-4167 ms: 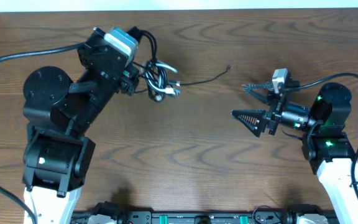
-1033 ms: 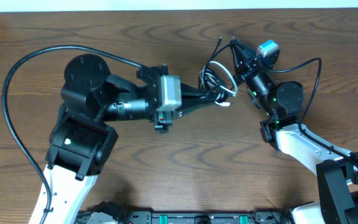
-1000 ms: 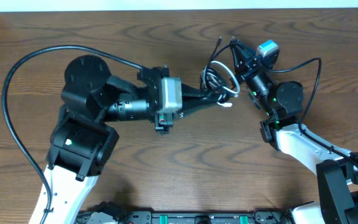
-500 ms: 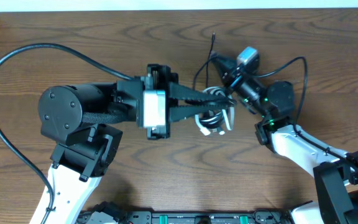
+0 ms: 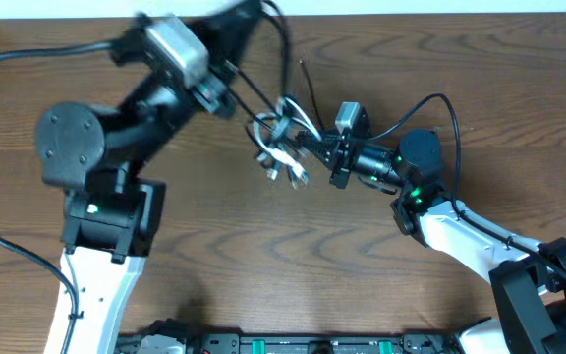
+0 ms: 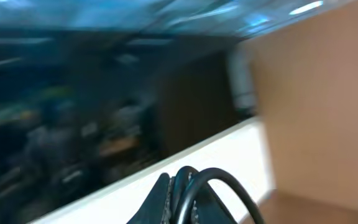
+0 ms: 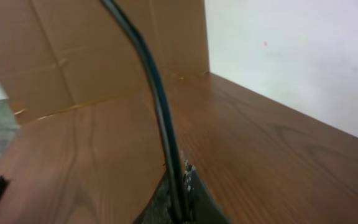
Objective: Untangle cables
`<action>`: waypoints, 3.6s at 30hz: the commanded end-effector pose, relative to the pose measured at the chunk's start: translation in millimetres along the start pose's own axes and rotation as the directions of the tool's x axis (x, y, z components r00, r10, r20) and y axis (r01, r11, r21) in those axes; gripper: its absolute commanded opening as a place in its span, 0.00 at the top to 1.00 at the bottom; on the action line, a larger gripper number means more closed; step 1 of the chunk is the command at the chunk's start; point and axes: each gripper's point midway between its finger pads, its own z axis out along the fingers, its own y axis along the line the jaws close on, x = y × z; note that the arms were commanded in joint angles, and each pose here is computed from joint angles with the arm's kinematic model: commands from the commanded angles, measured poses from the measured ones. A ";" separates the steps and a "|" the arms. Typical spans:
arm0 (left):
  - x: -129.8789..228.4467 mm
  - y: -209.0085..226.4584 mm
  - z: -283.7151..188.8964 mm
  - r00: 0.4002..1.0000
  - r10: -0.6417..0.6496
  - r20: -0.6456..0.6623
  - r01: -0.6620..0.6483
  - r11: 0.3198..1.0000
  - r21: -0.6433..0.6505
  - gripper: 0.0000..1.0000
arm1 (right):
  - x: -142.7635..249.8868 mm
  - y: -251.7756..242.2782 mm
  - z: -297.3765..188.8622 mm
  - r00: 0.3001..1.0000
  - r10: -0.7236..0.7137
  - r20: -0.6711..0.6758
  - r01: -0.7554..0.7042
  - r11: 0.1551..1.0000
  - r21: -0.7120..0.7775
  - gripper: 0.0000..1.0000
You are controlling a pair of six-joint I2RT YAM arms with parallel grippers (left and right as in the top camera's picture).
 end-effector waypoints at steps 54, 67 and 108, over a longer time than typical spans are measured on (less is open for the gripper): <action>140.3 228.7 -259.6 0.698 -0.435 -0.569 -0.540 0.203 -0.817 0.93 | -105.3 -78.6 -143.2 0.955 0.002 0.296 -0.039 0.992 0.119 0.98; 163.3 195.9 -173.9 0.768 -0.410 -0.492 -0.172 0.608 -0.775 0.93 | -92.9 -89.0 -145.0 0.960 0.086 0.266 -0.124 0.984 0.127 0.26; 110.1 -2.7 -64.5 0.844 -0.303 -0.442 0.433 0.872 0.230 0.92 | -27.4 26.2 -19.0 0.979 -0.182 0.090 0.196 0.961 -0.194 0.01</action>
